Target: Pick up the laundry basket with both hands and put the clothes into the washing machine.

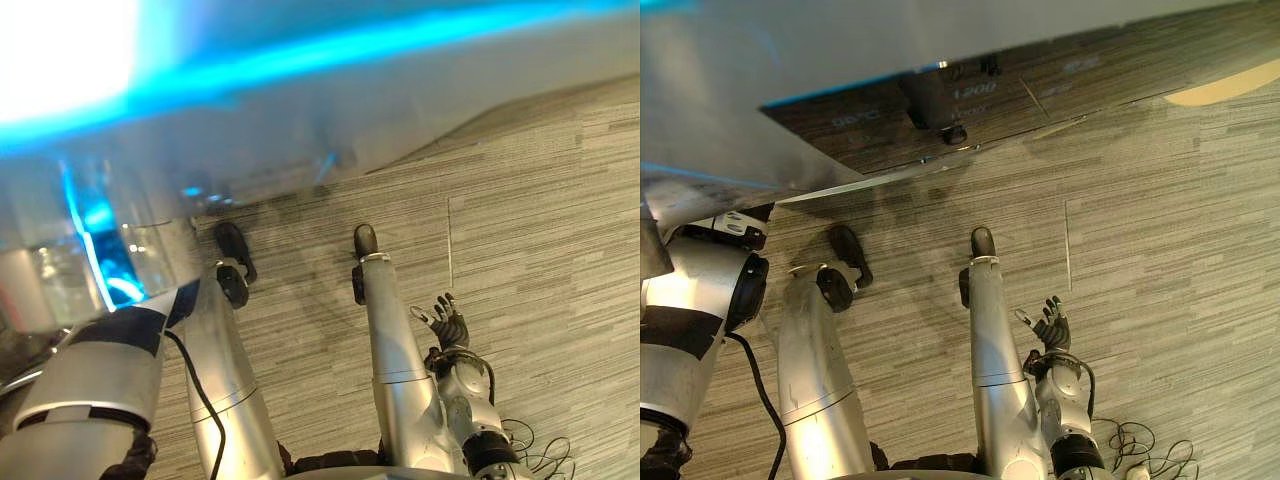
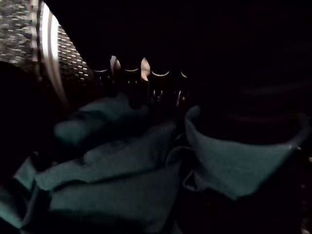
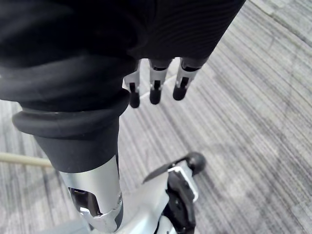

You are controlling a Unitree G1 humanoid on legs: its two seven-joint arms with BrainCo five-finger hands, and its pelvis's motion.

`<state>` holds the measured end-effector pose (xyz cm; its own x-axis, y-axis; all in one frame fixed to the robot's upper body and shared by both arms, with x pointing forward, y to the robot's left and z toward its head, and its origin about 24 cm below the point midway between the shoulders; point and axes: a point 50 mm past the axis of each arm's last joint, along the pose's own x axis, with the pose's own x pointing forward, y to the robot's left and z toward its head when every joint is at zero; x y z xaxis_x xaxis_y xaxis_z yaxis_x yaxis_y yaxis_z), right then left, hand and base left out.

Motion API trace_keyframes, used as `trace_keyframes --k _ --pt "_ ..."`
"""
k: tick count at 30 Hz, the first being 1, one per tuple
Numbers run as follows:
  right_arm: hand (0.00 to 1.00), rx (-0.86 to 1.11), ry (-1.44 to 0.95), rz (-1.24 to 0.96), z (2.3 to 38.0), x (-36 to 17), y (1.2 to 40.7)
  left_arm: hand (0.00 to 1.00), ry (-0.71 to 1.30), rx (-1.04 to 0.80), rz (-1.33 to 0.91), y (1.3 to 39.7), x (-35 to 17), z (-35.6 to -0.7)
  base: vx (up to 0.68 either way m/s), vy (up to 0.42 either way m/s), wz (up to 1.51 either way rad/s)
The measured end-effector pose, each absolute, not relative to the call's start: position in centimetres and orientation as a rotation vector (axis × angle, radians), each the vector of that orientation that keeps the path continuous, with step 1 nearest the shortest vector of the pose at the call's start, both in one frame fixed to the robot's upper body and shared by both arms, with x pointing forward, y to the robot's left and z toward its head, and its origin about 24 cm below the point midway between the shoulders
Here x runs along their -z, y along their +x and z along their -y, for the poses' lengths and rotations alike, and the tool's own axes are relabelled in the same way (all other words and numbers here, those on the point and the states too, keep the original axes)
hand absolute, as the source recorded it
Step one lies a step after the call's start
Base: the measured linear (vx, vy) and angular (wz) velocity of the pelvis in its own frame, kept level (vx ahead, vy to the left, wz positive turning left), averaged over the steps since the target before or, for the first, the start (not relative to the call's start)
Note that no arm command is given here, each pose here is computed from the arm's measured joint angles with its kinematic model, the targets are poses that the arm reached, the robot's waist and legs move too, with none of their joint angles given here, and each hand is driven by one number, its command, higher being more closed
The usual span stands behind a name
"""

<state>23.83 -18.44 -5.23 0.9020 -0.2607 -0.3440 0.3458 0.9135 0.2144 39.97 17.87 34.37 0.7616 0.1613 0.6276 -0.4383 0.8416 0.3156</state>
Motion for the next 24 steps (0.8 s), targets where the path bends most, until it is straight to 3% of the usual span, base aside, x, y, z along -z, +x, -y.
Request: trace_keyframes --k 3,7,14,17,20,24 --pt "0.0 0.318 0.276 -0.316 18.4 5.2 23.8 0.0 0.349 -0.388 0.517 40.6 -31.7 -20.2 0.06 -0.019 0.14" --pt "0.0 0.324 0.272 -0.323 18.5 5.3 23.8 0.0 0.215 -0.377 0.262 41.3 -22.9 -21.1 0.08 -0.027 0.19" --pt "0.0 0.332 0.262 -0.352 18.4 5.6 24.7 0.0 0.085 -0.282 0.005 39.1 -10.9 -17.6 0.09 -0.046 0.15" --pt "0.0 0.342 0.271 -0.393 18.2 6.3 24.4 0.0 0.029 -0.278 -0.232 35.6 -3.1 -16.8 0.1 -0.052 0.2" --pt "0.0 0.351 0.249 -0.484 18.1 7.8 23.4 0.0 0.042 -0.279 -0.478 29.1 5.0 -16.8 0.16 -0.043 0.34" --pt "0.0 0.405 0.23 -0.632 19.3 10.7 20.0 0.0 -0.001 -0.246 -0.639 24.0 9.4 -15.2 0.19 -0.012 0.51"
